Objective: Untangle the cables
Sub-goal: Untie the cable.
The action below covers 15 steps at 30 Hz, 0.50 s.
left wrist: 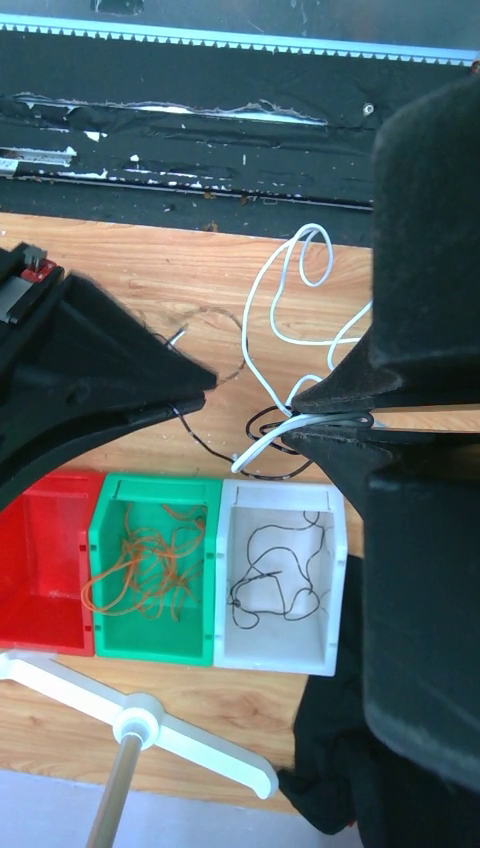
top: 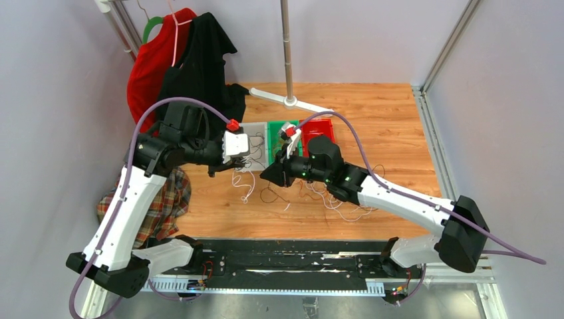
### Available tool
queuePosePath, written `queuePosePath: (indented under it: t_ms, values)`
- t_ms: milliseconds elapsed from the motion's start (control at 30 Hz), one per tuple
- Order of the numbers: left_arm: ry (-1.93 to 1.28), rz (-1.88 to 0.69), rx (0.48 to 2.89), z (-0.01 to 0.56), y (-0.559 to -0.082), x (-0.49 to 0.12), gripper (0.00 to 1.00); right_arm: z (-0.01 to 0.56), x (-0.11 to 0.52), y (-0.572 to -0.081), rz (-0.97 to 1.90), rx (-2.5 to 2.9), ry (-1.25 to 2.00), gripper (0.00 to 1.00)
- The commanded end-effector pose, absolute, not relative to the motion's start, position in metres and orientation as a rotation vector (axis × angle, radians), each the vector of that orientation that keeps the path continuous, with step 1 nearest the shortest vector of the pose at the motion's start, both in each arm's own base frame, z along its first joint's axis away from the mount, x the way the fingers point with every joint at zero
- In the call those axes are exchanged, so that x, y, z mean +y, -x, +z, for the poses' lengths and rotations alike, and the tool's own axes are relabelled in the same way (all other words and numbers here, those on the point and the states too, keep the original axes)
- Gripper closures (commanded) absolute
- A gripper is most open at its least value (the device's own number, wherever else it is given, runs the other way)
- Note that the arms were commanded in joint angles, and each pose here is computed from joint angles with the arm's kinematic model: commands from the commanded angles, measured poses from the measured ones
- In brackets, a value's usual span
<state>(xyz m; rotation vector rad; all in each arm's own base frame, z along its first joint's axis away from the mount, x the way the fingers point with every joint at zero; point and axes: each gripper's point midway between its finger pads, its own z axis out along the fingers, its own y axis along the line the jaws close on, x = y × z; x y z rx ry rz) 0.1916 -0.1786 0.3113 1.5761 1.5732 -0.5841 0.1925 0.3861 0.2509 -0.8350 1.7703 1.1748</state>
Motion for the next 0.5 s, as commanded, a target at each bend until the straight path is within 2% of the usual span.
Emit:
queuePosePath:
  t_ms: [0, 100, 267, 467]
  values:
    - [-1.560, -0.577, 1.524, 0.326, -0.187, -0.179, 1.00, 0.260, 0.379, -0.205, 1.087, 1.766, 0.773, 0.97]
    - [-1.565, -0.557, 1.536, 0.321, -0.187, -0.176, 0.99, 0.263, 0.361, -0.211, 1.014, 1.755, 0.709, 0.99]
    - [-1.594, -0.523, 1.655, 0.280, -0.187, -0.163, 0.86, 0.276, 0.338, -0.210, 0.975, 1.706, 0.647, 0.99]
    - [-1.613, -0.501, 1.787, 0.223, -0.176, -0.147, 0.59, 0.276, 0.342, -0.199, 1.023, 1.723, 0.685, 0.99]
